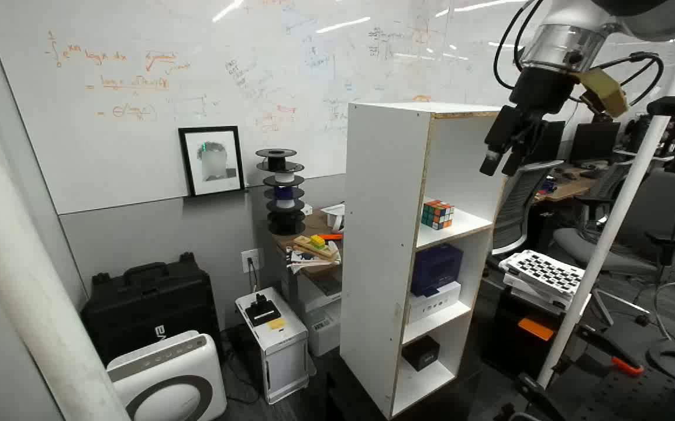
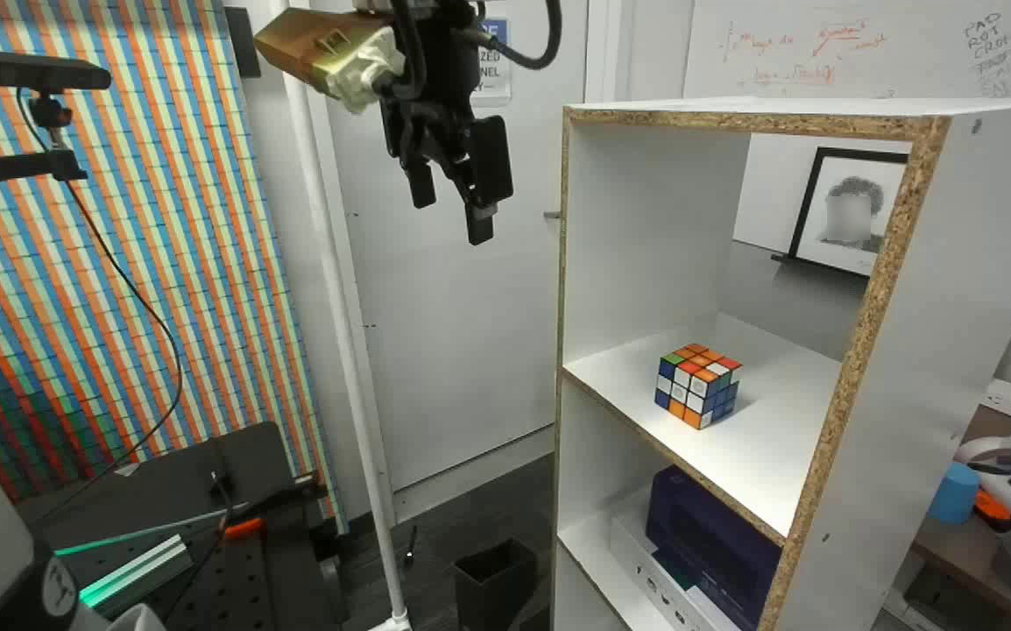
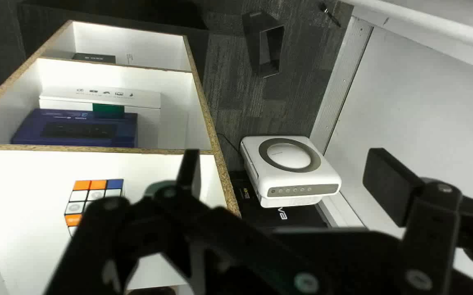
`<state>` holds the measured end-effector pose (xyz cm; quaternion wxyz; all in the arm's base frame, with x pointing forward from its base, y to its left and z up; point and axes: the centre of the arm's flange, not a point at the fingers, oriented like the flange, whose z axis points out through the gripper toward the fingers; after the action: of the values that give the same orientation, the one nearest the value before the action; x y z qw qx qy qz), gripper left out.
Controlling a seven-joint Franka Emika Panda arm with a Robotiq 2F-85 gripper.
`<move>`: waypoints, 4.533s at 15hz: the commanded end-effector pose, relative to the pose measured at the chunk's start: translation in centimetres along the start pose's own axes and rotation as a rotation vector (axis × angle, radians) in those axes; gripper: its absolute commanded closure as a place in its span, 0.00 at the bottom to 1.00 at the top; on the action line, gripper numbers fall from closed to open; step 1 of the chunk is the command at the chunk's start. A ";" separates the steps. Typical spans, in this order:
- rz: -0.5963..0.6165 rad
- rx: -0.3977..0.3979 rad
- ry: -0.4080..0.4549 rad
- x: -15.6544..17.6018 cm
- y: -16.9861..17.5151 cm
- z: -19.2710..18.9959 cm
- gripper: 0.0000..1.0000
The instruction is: Put the rubix cube on the top of the shelf
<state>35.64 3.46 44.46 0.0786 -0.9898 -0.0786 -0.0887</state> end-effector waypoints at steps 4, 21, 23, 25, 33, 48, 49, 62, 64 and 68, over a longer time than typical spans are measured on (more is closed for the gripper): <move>-0.001 0.000 0.009 0.1 0.0 -0.3 0.00; 0.141 -0.267 0.118 -2.0 9.4 11.7 0.00; 0.152 -0.280 0.204 -1.3 10.6 12.8 0.00; 0.159 -0.274 0.275 -0.6 11.6 14.5 0.00; 0.155 -0.247 0.425 0.4 14.0 22.7 0.00; 0.160 -0.243 0.502 1.8 13.3 20.4 0.00; 0.161 -0.239 0.497 1.9 13.3 20.0 0.00; 0.139 -0.242 0.636 6.2 13.6 17.0 0.00; 0.144 -0.231 0.618 6.3 13.7 18.0 0.00; 0.132 -0.203 0.630 6.2 13.8 19.8 0.25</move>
<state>46.36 -5.39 25.30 -0.0090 -0.9290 0.0269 -0.3691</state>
